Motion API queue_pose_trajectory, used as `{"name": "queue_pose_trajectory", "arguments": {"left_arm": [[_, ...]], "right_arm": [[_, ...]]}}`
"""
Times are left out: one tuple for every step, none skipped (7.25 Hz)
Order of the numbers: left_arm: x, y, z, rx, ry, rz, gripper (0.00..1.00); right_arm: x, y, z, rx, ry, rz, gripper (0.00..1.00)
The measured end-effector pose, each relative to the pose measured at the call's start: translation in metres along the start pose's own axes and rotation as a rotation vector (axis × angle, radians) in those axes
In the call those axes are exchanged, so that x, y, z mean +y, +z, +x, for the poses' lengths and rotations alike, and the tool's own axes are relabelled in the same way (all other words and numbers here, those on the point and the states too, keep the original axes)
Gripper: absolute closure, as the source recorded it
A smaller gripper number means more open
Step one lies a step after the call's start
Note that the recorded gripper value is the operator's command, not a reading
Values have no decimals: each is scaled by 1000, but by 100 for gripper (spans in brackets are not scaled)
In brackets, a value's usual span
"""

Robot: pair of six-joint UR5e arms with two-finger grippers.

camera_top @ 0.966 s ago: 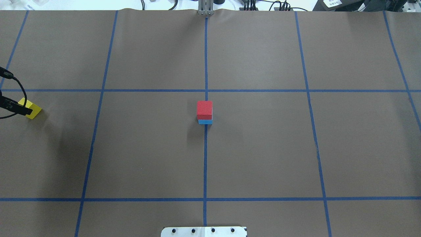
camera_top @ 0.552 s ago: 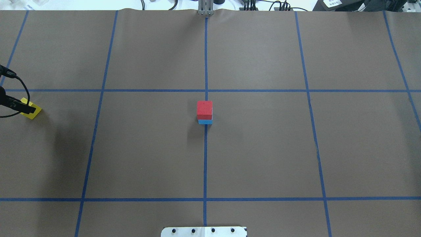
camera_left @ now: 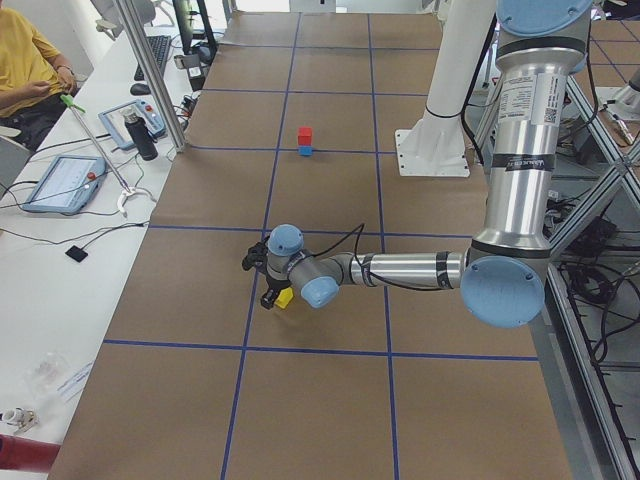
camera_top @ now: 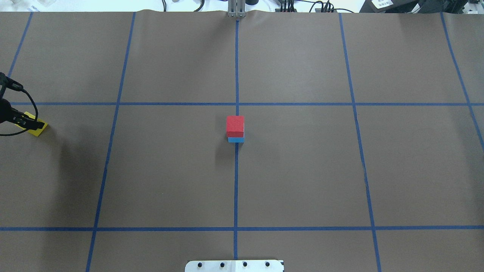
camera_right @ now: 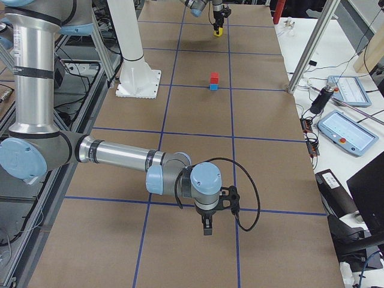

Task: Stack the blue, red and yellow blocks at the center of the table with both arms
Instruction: 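Lower the left gripper onto the yellow cube and close it, then carry the yellow cube with the left gripper onto the red cube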

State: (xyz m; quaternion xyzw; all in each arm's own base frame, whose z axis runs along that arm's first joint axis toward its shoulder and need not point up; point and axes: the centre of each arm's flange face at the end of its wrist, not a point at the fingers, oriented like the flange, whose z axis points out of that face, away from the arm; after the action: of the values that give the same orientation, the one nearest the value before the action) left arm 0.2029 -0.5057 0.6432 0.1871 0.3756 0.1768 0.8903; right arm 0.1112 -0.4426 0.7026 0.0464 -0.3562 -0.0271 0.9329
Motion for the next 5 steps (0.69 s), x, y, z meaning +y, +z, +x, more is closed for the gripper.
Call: {"name": "queue_pose_trajectory", "arguments": {"left_arm": [[-4, -4, 5, 8, 10, 11, 100], [-10, -12, 15, 29, 18, 18, 100], [-23, -26, 33, 58, 13, 11, 100], [-47, -48, 58, 72, -17, -2, 100], [-82, -75, 89, 71, -65, -14, 100]], "right_arm": [[0, 0, 0, 0, 1, 0, 1], [-1, -1, 0, 0, 1, 1, 1], [-1, -1, 0, 0, 0, 1, 1], [-1, 0, 0, 0, 0, 1, 1], [1, 0, 0, -2, 0, -1, 0]]}}
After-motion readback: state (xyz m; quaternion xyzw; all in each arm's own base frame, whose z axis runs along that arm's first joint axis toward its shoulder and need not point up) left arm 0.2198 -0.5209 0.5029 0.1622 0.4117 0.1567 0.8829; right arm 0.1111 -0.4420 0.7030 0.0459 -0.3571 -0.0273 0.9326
